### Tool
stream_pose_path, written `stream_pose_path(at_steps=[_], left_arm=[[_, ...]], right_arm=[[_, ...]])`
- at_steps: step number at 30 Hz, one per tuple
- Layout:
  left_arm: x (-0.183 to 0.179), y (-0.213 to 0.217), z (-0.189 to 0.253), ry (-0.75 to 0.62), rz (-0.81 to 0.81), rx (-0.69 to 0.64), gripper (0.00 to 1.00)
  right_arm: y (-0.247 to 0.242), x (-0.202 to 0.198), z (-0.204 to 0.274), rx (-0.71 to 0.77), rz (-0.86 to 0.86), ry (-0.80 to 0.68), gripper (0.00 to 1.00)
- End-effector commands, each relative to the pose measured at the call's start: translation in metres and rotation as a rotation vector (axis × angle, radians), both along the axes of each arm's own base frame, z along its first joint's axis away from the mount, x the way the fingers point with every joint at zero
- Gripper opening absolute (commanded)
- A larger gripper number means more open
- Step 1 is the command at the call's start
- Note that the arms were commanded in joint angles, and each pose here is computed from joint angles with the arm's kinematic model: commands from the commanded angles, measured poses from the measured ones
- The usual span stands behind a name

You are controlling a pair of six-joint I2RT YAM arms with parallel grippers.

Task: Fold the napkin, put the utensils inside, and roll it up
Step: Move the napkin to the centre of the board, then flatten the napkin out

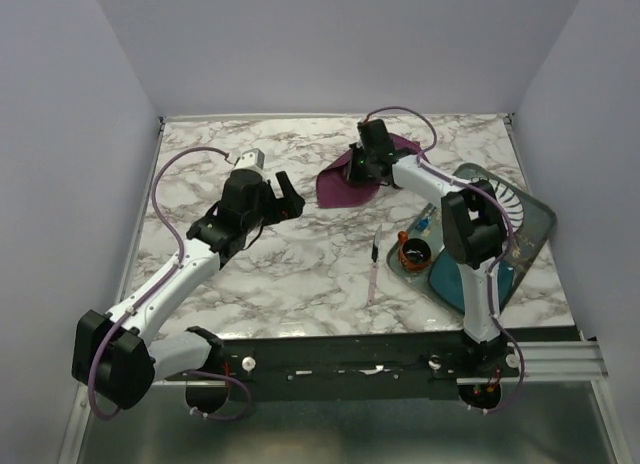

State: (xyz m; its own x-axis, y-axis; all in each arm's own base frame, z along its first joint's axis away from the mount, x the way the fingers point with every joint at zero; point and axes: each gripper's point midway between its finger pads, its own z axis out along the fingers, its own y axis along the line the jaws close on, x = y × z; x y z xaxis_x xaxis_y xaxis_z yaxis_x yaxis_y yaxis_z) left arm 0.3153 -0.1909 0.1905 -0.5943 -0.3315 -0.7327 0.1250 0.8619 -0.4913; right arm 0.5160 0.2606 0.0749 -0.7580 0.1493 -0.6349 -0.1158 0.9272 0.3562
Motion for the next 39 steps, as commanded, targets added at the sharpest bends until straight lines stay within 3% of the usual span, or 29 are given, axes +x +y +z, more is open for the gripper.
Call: stream_pose_path(at_steps=[1,6,7,8,9,10,11,13,16,20,24,27,30,33,36,37,39], left_arm=[[0.001,0.043,-0.015,0.137,0.164,0.029,0.99],[-0.013,0.059,-0.02,0.137,0.189,-0.062,0.96],[-0.019,0.059,-0.026,0.156,0.175,-0.073,0.96],[-0.02,0.064,-0.026,0.156,0.184,-0.081,0.96],[-0.022,0.064,-0.023,0.149,0.172,-0.088,0.96],[-0.023,0.064,-0.023,0.147,0.162,-0.086,0.96],[-0.023,0.062,-0.021,0.144,0.147,-0.087,0.96],[-0.022,0.058,-0.019,0.155,0.103,-0.074,0.99],[-0.023,0.049,-0.04,0.274,0.053,-0.047,0.99],[-0.023,0.035,-0.073,0.384,-0.007,-0.043,0.99],[-0.023,0.031,-0.112,0.495,-0.011,0.051,0.97],[-0.025,0.032,-0.123,0.482,0.035,0.144,0.97],[-0.026,0.039,-0.127,0.447,0.102,0.219,0.97],[-0.03,0.048,-0.127,0.419,0.162,0.204,0.96],[-0.036,0.056,-0.126,0.396,0.21,0.184,0.95],[-0.038,0.063,-0.128,0.399,0.24,0.197,0.94],[-0.039,0.068,-0.128,0.406,0.275,0.196,0.93]], right_arm=[[0.077,-0.094,0.038,0.146,0.252,0.062,0.01],[0.133,-0.179,0.058,0.248,0.455,0.114,0.01],[0.14,-0.191,0.061,0.263,0.491,0.129,0.06],[0.144,-0.201,0.065,0.276,0.514,0.135,0.14],[0.14,-0.212,0.068,0.287,0.525,0.151,0.26],[0.135,-0.215,0.071,0.282,0.519,0.143,0.44],[0.126,-0.215,0.071,0.261,0.504,0.129,0.53],[0.096,-0.207,0.083,0.176,0.458,0.031,0.76],[0.048,-0.18,0.085,0.036,0.351,-0.056,0.91],[0.007,-0.143,0.075,0.014,0.264,-0.022,0.91],[-0.028,-0.103,0.053,-0.089,0.213,0.003,0.91],[-0.02,-0.087,0.044,-0.064,0.28,0.021,0.89],[-0.011,-0.076,0.039,-0.063,0.323,0.034,0.82],[-0.007,-0.072,0.023,-0.068,0.346,0.056,0.76],[-0.002,-0.066,0.016,-0.068,0.371,0.062,0.64],[-0.001,-0.064,0.017,-0.069,0.373,0.056,0.55],[0.0,-0.065,0.013,-0.064,0.382,0.064,0.5]])
